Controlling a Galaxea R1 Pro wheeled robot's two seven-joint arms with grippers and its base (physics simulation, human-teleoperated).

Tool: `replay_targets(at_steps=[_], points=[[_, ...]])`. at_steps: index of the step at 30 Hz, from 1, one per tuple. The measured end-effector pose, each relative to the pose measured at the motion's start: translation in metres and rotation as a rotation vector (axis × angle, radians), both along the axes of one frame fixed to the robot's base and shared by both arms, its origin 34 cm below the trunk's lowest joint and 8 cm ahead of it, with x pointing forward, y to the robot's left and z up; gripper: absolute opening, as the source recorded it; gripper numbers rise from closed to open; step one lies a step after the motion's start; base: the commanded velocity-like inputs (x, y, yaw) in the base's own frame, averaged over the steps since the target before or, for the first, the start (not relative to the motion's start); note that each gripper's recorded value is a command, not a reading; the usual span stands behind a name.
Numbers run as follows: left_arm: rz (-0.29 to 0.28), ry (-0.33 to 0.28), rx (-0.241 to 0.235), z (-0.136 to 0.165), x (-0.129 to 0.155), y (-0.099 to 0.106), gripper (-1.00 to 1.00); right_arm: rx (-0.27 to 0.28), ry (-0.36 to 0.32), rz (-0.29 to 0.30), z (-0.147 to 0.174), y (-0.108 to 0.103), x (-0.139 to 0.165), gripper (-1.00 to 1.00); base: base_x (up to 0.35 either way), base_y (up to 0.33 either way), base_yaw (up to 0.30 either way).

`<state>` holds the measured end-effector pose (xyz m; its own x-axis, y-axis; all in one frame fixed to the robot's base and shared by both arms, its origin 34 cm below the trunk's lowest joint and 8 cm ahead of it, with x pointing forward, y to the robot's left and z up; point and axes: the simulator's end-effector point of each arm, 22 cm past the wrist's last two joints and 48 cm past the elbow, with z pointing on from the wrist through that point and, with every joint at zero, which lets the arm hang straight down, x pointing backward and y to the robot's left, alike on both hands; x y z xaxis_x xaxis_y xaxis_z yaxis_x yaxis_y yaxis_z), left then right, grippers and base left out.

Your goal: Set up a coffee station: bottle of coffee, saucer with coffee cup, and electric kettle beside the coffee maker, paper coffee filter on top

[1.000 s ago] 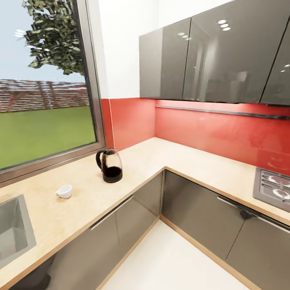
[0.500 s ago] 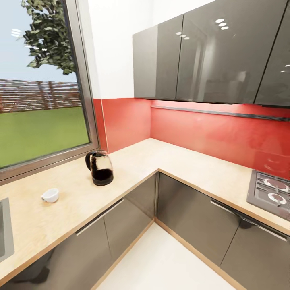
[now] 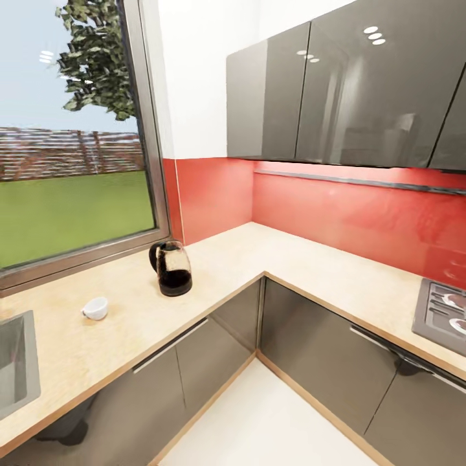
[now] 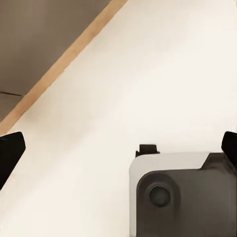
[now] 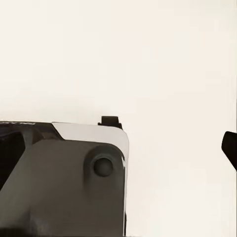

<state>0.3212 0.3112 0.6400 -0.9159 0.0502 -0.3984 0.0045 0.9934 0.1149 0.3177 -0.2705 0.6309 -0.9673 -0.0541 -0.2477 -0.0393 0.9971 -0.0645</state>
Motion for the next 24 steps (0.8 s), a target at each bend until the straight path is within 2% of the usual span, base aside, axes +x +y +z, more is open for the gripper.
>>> replay_targets(at_steps=[2,4,9,11,15,18,21,24], points=[[0.002,-0.052,0.01,0.008,0.021,0.004,1.0,-0.002,-0.005,0.046,0.0,0.005,0.002,1.0,0.0,0.0,0.027],[-0.002,-0.142,0.018,0.021,0.047,0.007,1.0,0.012,-0.017,0.084,0.002,0.016,0.008,1.0,0.0,0.0,0.014],[-0.022,-0.333,0.021,0.049,0.089,0.003,1.0,0.032,-0.031,0.109,0.004,0.028,0.014,1.0,0.0,0.0,0.004],[-0.028,-0.376,0.016,0.056,0.098,-0.001,1.0,0.036,-0.034,0.111,0.004,0.031,0.015,1.0,0.0,0.0,0.001],[-0.05,-0.458,-0.006,0.074,0.124,-0.026,1.0,0.045,-0.079,0.112,0.007,0.035,0.025,1.0,0.0,0.0,0.0],[-0.106,-0.548,-0.008,0.1,0.159,-0.046,1.0,0.05,-0.132,0.111,0.011,0.036,0.035,1.0,0.0,0.0,0.0],[-0.191,-0.684,-0.004,0.147,0.206,-0.075,1.0,0.051,-0.165,0.11,0.014,0.035,0.042,1.0,0.0,0.0,0.0],[-0.227,-0.779,0.0,0.182,0.234,-0.09,1.0,0.051,-0.171,0.11,0.015,0.035,0.043,1.0,0.0,0.0,0.0]])
